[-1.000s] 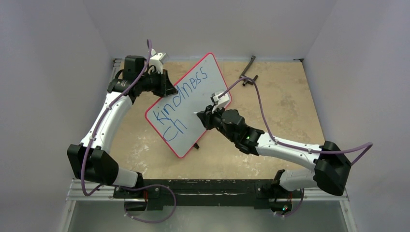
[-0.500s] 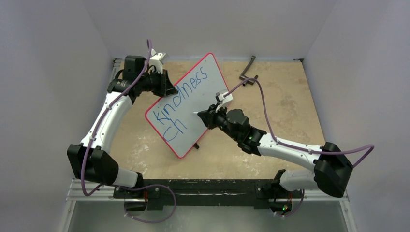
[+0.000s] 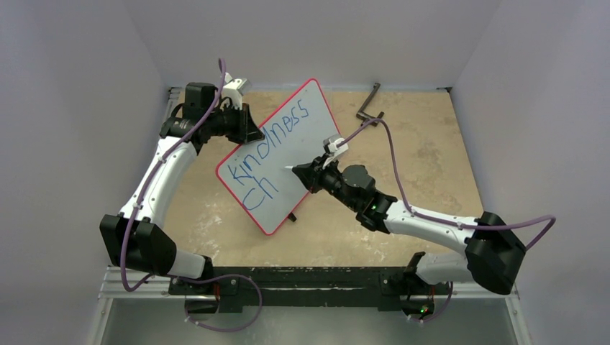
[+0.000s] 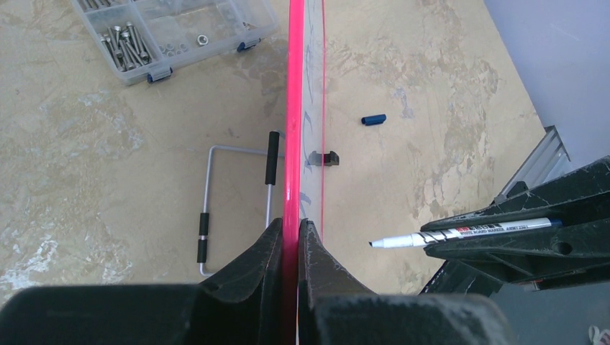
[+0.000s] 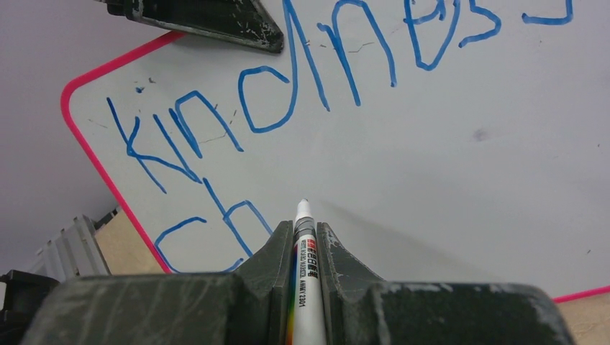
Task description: Write a sentence on the whiteboard
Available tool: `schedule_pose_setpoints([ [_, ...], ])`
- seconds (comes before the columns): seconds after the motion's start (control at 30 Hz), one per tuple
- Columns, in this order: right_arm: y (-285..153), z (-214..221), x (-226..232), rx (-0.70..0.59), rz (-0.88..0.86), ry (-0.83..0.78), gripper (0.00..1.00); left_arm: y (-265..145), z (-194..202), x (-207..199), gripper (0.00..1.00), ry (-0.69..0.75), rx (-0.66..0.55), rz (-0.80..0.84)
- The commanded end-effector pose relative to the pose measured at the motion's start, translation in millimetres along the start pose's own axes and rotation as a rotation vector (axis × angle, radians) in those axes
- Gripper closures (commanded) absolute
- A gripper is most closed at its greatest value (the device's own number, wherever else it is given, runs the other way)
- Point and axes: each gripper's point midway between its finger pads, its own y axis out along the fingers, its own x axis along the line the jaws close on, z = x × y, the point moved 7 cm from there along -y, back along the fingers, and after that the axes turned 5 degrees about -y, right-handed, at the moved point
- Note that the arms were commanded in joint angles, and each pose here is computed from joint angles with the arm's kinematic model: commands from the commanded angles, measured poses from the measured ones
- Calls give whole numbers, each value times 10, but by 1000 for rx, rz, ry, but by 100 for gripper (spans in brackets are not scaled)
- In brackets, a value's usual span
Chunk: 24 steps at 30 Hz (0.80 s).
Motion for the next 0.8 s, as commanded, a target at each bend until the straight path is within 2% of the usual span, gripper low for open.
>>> schedule_pose_setpoints([
  [0.0,62,-99,64,-56,-53,-16,100,-35,88,-39,100,13,31,-10],
  [0.77,498,23,148,9,-104,-66,100,-42,94,-32,100,14,34,-18],
])
